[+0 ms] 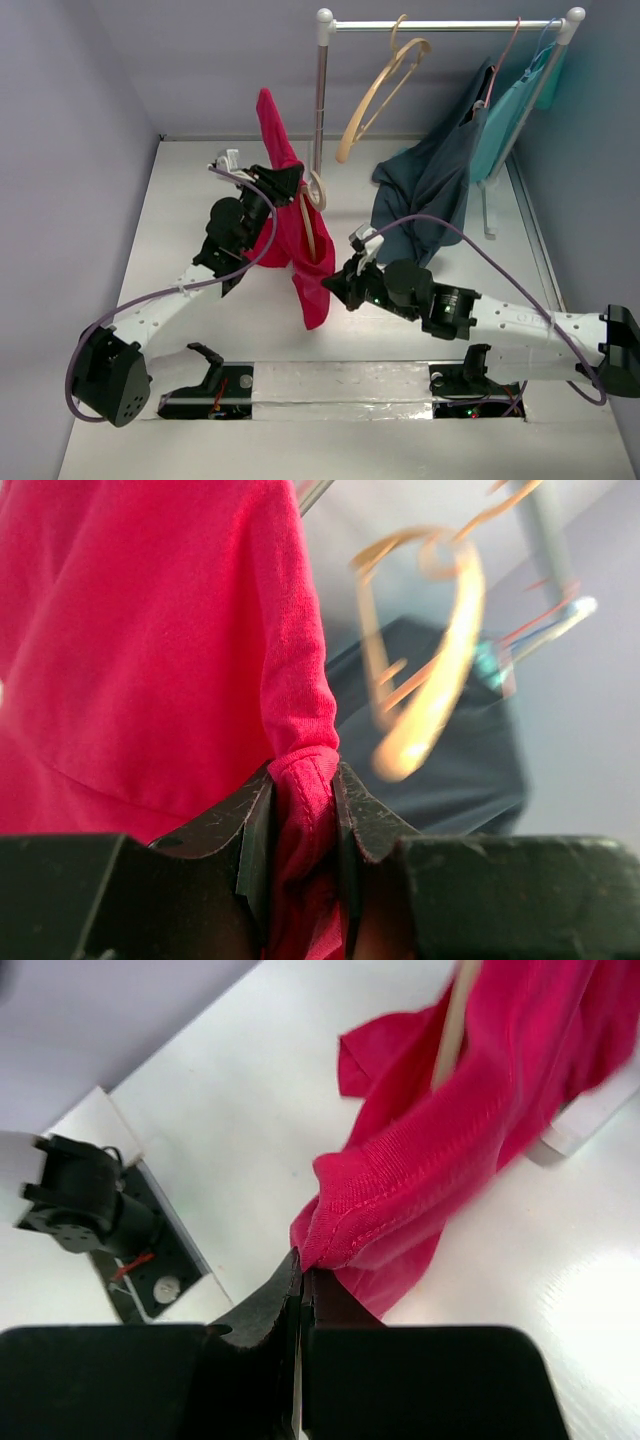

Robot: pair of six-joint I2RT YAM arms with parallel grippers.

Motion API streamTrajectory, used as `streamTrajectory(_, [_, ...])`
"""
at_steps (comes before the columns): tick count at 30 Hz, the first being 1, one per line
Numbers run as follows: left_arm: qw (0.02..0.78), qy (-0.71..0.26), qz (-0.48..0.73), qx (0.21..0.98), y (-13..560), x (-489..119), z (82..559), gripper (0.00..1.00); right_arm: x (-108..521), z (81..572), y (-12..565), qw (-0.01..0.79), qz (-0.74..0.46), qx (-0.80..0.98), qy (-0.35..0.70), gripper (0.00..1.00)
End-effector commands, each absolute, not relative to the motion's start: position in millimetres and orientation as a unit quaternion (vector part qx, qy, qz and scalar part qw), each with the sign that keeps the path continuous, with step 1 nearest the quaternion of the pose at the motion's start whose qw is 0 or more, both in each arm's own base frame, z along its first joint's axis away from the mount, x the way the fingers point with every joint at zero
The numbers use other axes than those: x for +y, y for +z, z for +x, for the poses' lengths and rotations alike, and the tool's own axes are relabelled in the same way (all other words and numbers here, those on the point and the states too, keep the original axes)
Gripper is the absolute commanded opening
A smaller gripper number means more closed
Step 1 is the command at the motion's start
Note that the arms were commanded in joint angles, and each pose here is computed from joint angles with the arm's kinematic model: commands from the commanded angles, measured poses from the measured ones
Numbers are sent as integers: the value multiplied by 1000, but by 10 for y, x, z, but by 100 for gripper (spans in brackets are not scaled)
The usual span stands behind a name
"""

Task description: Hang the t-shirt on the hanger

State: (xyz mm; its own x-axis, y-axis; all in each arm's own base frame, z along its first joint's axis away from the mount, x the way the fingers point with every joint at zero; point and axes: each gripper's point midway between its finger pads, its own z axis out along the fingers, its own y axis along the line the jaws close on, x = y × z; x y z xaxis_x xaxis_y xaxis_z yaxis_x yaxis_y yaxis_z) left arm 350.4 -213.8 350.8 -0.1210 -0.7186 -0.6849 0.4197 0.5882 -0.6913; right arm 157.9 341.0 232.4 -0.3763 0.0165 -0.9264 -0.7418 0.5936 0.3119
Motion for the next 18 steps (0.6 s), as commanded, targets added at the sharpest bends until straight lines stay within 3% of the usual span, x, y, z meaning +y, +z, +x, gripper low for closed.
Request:
streamTrajectory(1, [678,-473,-126,547,3786,-2024,3322,0,3507,1526,2870,512,-248,713,409,0])
streamTrajectory(9, [623,-504,-126,585,3413,-2066,3108,0,3876,1735,2320,460,-277,780,323,2])
streamTrajectory(10, [622,-507,-127,583,3426,-2032,3081,0,3892,1659,2187,434,-293,788,323,19])
streamTrajectory(14, [605,-522,-119,589,3353,-2058,2999,0,3718,1617,2140,422,-289,803,305,65])
streamTrajectory(18, [597,-530,-112,592,3319,-2087,2959,0,3529,1564,2507,451,-275,781,333,73])
